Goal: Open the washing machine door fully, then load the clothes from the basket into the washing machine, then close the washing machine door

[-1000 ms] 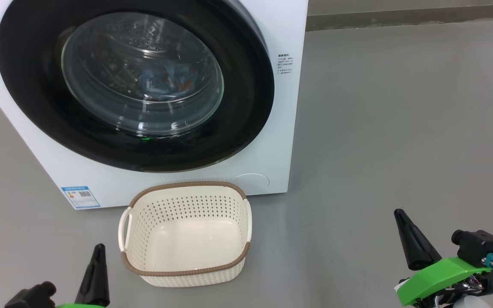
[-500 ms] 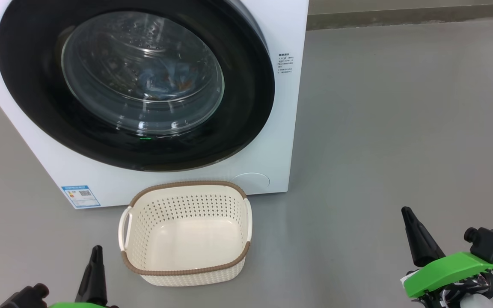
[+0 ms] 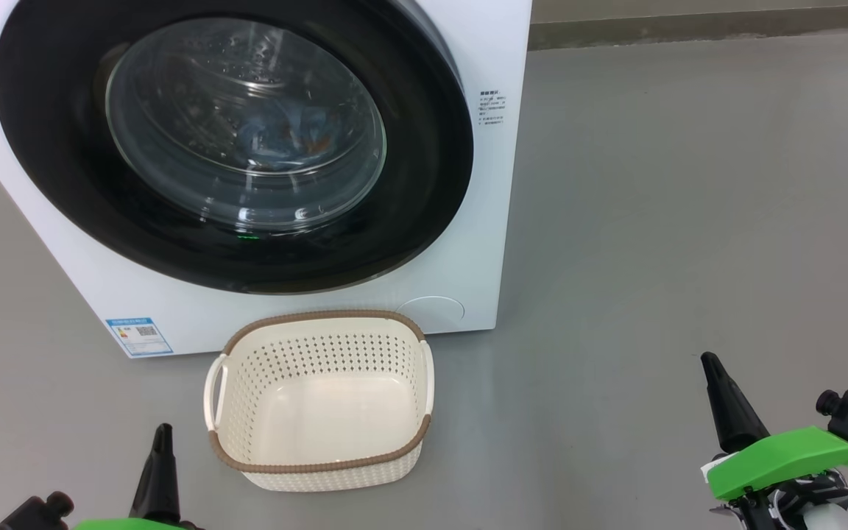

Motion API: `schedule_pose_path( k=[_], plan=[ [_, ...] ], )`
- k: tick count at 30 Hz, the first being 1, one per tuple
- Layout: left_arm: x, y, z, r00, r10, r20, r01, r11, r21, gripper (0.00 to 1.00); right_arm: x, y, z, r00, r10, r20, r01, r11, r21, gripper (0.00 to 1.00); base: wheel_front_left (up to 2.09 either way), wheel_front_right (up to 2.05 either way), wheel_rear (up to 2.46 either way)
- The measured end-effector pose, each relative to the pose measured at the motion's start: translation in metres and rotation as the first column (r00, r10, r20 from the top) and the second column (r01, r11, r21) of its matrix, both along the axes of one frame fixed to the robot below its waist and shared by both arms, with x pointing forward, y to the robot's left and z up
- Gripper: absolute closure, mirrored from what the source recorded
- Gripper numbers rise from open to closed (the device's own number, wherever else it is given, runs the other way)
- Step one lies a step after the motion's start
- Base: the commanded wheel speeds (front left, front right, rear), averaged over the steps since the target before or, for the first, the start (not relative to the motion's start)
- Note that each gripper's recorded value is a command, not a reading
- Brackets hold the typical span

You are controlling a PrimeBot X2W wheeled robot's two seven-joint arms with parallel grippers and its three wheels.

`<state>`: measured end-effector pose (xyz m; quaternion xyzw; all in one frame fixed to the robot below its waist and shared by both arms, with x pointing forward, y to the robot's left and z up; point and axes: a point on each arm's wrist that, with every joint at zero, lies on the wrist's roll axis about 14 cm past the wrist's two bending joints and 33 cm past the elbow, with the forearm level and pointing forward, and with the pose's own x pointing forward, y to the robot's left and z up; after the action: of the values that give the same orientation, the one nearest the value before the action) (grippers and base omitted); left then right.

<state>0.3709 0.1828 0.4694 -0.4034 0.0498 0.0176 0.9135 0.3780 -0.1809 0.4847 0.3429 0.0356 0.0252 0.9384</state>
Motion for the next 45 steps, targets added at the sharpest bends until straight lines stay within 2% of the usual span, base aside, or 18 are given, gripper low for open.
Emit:
schedule_pose_path(
  k=[10, 23, 36, 45],
  plan=[
    [0.0, 0.002, -0.002, 1.0, 0.013, -0.019, -0.014, 0.995, -0.094, 1.0, 0.001, -0.004, 0.0, 0.999, -0.027, -0.016, 0.029, 0.994, 0.107, 1.0, 0.0, 0.0, 0.0],
    [0.002, 0.003, 0.0, 0.999, 0.026, -0.024, -0.03, 0.975, -0.219, 1.0, 0.002, -0.009, -0.001, 0.998, -0.052, -0.041, 0.061, 0.967, 0.246, 1.0, 0.0, 0.0, 0.0],
    [0.002, 0.003, 0.0, 0.999, 0.034, -0.036, -0.044, 0.941, -0.334, 1.0, 0.003, -0.013, -0.001, 0.996, -0.071, -0.061, 0.089, 0.92, 0.381, 1.0, 0.0, 0.0, 0.0],
    [0.002, 0.005, 0.001, 0.999, 0.04, -0.034, -0.051, 0.91, -0.411, 1.0, 0.004, -0.016, 0.0, 0.994, -0.083, -0.07, 0.106, 0.875, 0.472, 1.0, 0.0, 0.0, 0.0]
  ],
)
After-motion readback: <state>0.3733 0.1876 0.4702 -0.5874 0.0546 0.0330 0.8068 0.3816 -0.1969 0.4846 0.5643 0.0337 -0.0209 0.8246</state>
